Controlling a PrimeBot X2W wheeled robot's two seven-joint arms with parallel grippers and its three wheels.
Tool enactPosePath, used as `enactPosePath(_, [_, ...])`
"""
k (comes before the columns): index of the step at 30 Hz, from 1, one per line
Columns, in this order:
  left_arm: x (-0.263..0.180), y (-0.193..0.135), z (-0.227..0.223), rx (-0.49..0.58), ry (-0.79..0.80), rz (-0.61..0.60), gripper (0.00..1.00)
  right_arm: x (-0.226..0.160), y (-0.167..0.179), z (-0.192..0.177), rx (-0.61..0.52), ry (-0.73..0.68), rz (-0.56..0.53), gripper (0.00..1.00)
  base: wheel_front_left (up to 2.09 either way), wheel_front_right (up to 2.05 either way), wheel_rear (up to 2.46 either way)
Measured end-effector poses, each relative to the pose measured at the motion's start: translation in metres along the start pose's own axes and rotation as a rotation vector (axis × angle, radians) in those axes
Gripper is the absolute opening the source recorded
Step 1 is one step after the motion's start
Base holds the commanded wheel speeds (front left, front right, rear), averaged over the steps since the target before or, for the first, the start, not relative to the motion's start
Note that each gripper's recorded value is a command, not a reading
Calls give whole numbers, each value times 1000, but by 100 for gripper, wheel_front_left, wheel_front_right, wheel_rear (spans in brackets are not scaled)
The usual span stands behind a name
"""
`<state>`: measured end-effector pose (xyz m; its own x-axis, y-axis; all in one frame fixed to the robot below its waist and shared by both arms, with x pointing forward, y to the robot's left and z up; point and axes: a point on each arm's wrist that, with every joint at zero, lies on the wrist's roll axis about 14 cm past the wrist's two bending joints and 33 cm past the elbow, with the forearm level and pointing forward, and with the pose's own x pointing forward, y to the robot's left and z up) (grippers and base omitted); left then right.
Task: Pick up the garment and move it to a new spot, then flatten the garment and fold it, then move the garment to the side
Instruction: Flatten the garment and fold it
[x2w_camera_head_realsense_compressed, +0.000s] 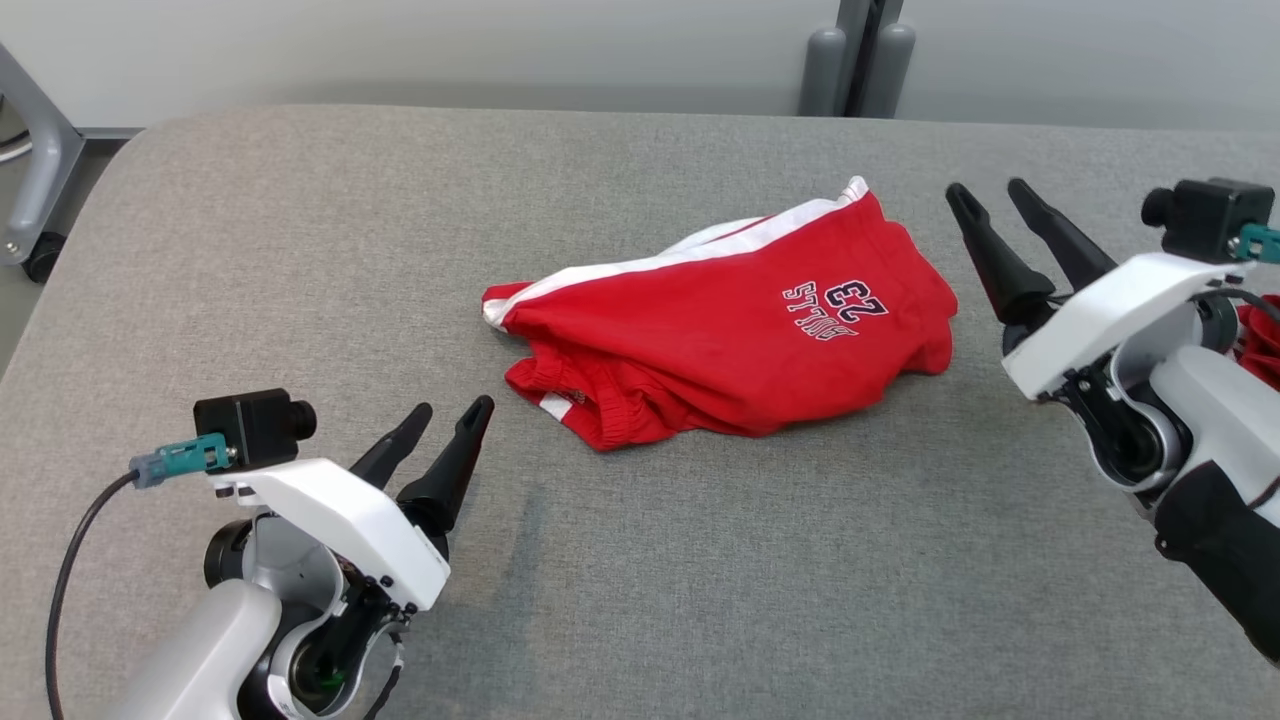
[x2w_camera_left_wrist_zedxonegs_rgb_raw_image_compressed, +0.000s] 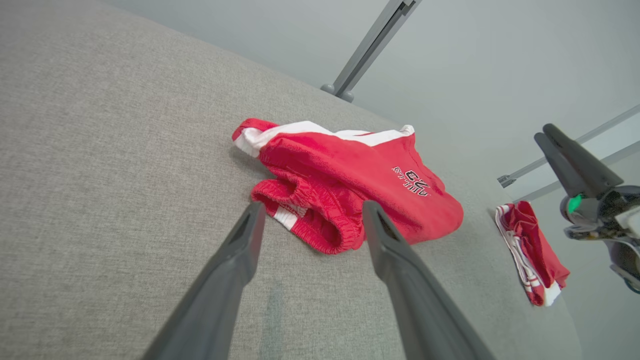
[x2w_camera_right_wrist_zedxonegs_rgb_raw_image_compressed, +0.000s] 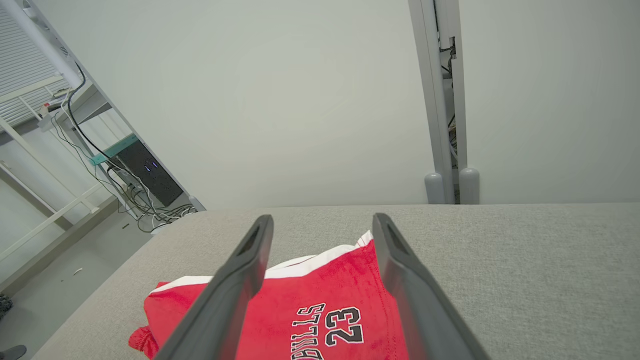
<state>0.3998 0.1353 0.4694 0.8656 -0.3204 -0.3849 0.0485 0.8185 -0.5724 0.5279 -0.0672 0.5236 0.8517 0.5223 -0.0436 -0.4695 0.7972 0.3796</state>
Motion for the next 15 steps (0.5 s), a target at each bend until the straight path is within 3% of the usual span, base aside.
enactPosePath(15, [-35,28,3,-69,-214,118,100,10,-36,-32,10,92,-109,100,0,0,0])
